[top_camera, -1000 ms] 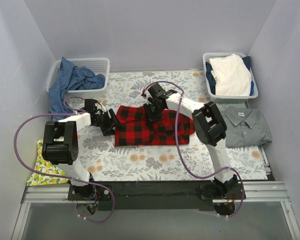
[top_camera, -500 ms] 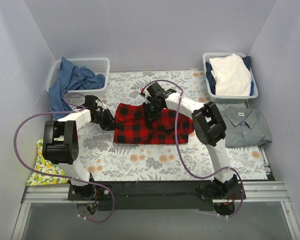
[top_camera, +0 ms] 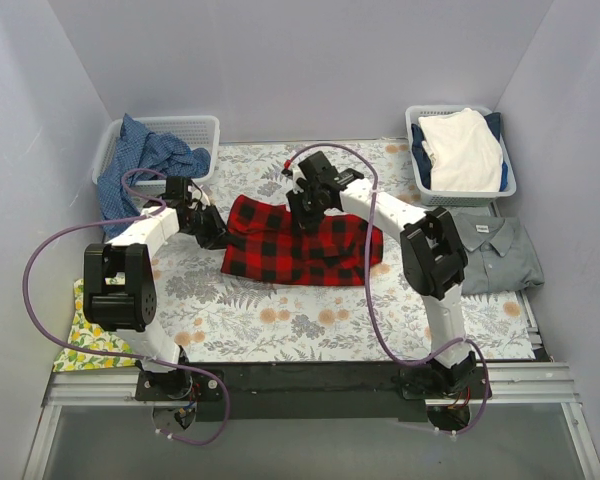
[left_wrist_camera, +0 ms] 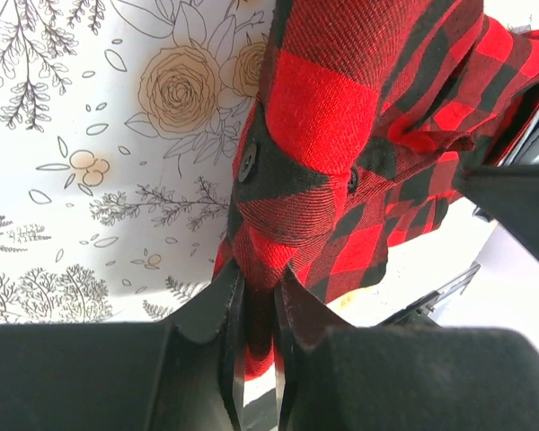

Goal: Fold and stack the long sleeve shirts
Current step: Fold the shirt

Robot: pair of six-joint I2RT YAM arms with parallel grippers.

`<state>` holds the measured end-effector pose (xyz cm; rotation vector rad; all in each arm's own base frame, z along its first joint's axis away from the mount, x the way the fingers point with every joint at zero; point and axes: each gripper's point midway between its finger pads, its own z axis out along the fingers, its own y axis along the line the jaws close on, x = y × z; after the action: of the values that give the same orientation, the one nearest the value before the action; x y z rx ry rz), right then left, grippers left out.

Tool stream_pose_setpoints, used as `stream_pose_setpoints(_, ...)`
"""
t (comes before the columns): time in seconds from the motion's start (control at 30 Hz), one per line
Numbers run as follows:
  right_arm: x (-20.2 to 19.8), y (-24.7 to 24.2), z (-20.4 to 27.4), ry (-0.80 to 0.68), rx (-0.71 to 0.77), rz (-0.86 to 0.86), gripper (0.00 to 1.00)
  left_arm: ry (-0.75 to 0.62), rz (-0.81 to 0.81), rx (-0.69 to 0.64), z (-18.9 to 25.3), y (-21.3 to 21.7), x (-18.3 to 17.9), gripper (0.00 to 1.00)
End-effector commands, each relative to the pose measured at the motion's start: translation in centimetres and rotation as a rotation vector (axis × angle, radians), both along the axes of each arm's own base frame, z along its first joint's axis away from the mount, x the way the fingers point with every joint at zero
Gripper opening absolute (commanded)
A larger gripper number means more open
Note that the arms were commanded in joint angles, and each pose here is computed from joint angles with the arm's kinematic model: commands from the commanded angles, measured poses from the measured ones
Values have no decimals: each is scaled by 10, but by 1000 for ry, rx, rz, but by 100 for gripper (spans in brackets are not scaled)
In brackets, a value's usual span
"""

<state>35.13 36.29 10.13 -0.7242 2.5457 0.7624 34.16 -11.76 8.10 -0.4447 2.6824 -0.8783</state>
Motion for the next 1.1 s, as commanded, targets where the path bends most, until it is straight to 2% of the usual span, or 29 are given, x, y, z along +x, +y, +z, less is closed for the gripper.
stream_pose_setpoints(0.0,0,5,-27,54,-20,24,12,-100,-16,-8,39,-2,10,0)
stream_pose_setpoints(0.23,-2,20,-62,116,-26,63,10,-133,-32,-9,59,-7,15,0)
stream_pose_setpoints(0.4,-1,16,-50,85,-30,54,12,-158,-49,32,70,-13,22,0)
stream_pose_setpoints(0.47,0,4,-33,41,-39,32,25,-155,-44,60,69,-12,22,0)
stream_pose_setpoints(0.5,3,-2,-27,15,-38,14,36,-158,-42,67,69,-12,23,0)
stream_pose_setpoints(0.53,5,-6,-3,-33,-16,2,39,-158,-35,76,70,-11,24,0)
stream_pose_setpoints(0.67,-1,-41,13,-67,-45,-68,50,-157,-14,124,69,-4,25,0)
stream_pose_setpoints(0.83,4,-98,29,-82,-64,-229,52,-165,-10,146,73,-3,28,0)
stream_pose_setpoints(1.0,7,-167,0,-25,-153,-390,52,-170,-9,170,75,-1,28,0)
stream_pose_setpoints(1.07,10,-180,-8,-20,-174,-407,52,-169,-8,182,75,-1,28,0)
